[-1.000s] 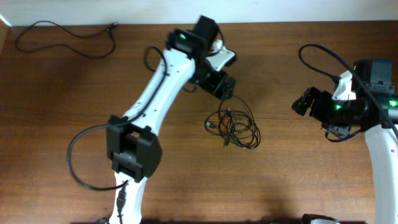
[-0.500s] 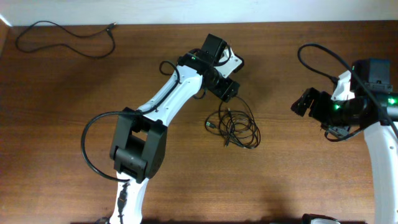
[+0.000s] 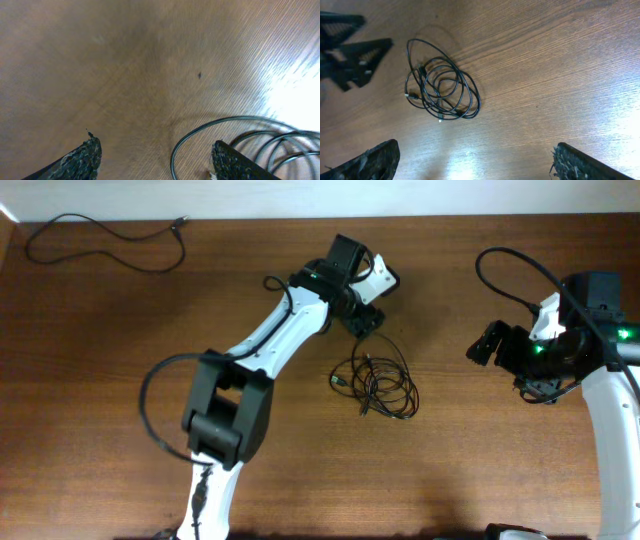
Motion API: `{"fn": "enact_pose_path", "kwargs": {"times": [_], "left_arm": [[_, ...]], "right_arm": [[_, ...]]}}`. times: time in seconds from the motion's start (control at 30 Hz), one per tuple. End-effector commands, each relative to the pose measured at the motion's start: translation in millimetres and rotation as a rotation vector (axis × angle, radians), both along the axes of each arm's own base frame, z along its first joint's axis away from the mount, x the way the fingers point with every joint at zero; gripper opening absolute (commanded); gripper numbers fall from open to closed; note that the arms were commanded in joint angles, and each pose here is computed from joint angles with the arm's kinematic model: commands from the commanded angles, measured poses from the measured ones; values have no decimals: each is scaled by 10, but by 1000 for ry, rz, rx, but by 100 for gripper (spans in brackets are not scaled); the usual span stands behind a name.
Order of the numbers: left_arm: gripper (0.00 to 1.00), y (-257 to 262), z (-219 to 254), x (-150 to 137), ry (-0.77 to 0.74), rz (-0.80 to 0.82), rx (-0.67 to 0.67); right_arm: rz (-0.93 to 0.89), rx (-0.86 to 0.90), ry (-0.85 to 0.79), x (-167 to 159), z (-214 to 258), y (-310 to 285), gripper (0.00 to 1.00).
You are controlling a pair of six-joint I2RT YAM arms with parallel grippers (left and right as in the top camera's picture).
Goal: Untangle cables
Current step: 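Move the left gripper back over the remaining cable bundle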
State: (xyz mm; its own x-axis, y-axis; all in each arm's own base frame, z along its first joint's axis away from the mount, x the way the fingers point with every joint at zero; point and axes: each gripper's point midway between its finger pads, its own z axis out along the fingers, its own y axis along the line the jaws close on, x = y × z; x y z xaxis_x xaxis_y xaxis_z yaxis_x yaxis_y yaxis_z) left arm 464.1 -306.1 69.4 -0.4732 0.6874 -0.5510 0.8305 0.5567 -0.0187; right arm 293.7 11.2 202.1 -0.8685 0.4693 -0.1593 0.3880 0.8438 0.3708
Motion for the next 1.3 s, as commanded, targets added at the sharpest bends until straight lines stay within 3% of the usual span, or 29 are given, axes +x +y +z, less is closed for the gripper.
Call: {"fn": "enact_pose_path", "kwargs": {"times": [0.0, 0.07, 0.17, 0.5, 0.57, 0.67, 0.97, 1.03, 1.13, 1.27], "left_arm": [[70, -23, -456, -141, 92, -33, 34], [70, -78, -480, -193, 119, -54, 3], [59, -83, -500, -217, 130, -58, 3], [62, -76, -572, -219, 136, -59, 11], [60, -68, -624, -233, 147, -58, 17], [46, -86, -623, -232, 143, -61, 14], [43, -80, -722, -242, 156, -61, 21], [31, -78, -754, -247, 162, -61, 23], [25, -79, -753, -246, 161, -60, 23], [0, -87, -731, -232, 156, -61, 20]], "right_arm": [[-10, 0, 3, 11, -4, -22, 99], [-10, 0, 1, 14, -3, -22, 98], [-10, -1, -3, 25, 0, -24, 98], [-11, -1, -7, 37, 1, -25, 99], [-11, 0, -4, 29, -1, -24, 98], [-11, 0, 1, 18, -5, -23, 98], [-11, 0, 2, 16, -5, -22, 98], [-11, 0, 2, 15, -5, -22, 98], [-11, 0, 2, 16, -5, -22, 99], [-11, 0, 2, 16, -5, -23, 99]]}}
